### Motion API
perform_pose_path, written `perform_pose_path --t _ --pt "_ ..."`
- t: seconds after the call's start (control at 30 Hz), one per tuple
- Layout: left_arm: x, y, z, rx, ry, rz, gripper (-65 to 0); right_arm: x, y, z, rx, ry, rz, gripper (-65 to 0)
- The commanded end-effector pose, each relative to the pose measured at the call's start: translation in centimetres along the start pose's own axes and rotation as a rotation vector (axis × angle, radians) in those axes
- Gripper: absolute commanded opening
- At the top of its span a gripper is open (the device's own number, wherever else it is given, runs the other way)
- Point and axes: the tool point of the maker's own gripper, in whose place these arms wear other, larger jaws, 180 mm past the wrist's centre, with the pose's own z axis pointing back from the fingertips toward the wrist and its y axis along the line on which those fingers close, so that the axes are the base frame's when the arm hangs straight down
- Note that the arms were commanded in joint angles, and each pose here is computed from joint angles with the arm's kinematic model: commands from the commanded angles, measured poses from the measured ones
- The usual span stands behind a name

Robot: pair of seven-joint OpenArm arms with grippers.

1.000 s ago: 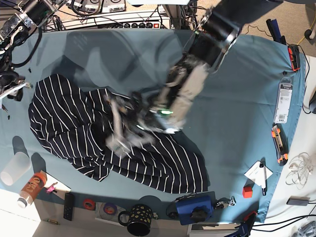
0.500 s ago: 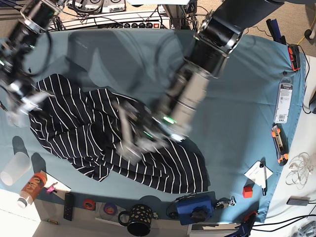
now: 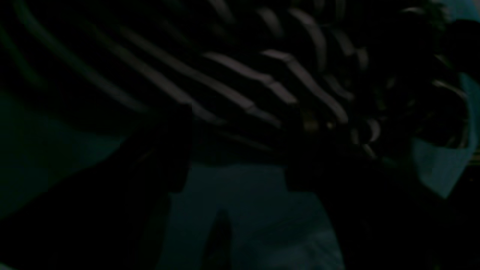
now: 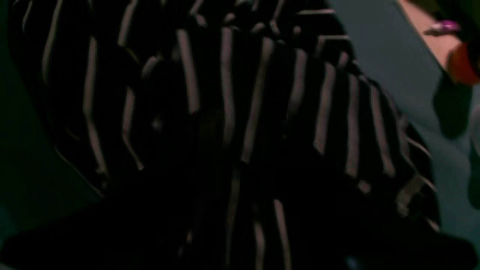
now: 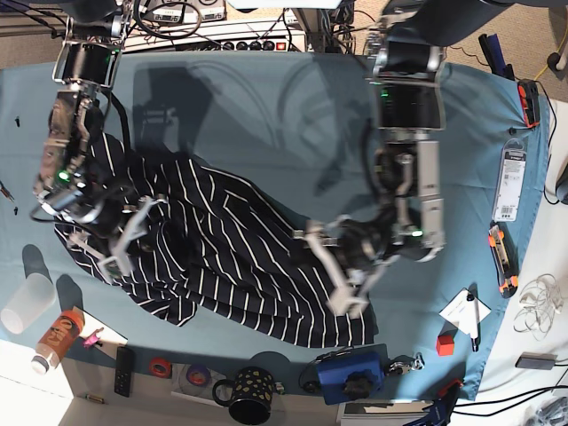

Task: Layout the t-shirt on the table in an organized manner, then fold the t-shirt properly
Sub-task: 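Grasp the shirt with both grippers and pull the fabric apart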

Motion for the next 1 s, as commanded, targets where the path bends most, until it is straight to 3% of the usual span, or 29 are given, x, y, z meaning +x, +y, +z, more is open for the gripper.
perform_pose_path --t 0.0,0.23,0.43,0.57,0.63,0.8,0.97 --pt "2.2 -1.2 0.2 -0.033 -0.062 -0.017 -28.1 1.3 -0.4 0.1 -0.02 -0.032 0.019 -46.8" --pt "2.6 -2.4 0.3 -0.096 -0.085 -0.022 -28.1 0.7 -0.6 -1.4 -0.16 0.023 0.058 -46.8" --pt "2.6 -2.4 0.3 -0.096 -0.085 -0.021 -28.1 0.5 -0.7 -1.5 -0.173 0.033 0.047 -47.2" --pt "2.7 -2.6 0.3 -0.111 -0.092 -0.014 -28.1 -0.2 -2.2 -1.1 -0.257 0.076 0.043 -62.6" --pt "2.8 -2.8 0.4 -0.119 -0.096 -0.011 -28.1 -0.3 -2.8 -0.9 -0.289 0.084 0.055 -65.0" --pt "2.9 -3.1 0.4 -0.135 -0.102 -0.01 -28.1 0.9 -3.8 -0.5 -0.321 0.024 0.066 -65.0" --pt "2.9 -3.2 0.4 -0.14 -0.103 -0.025 -28.1 3.1 -8.4 2.3 -0.437 -0.079 -0.012 -65.0"
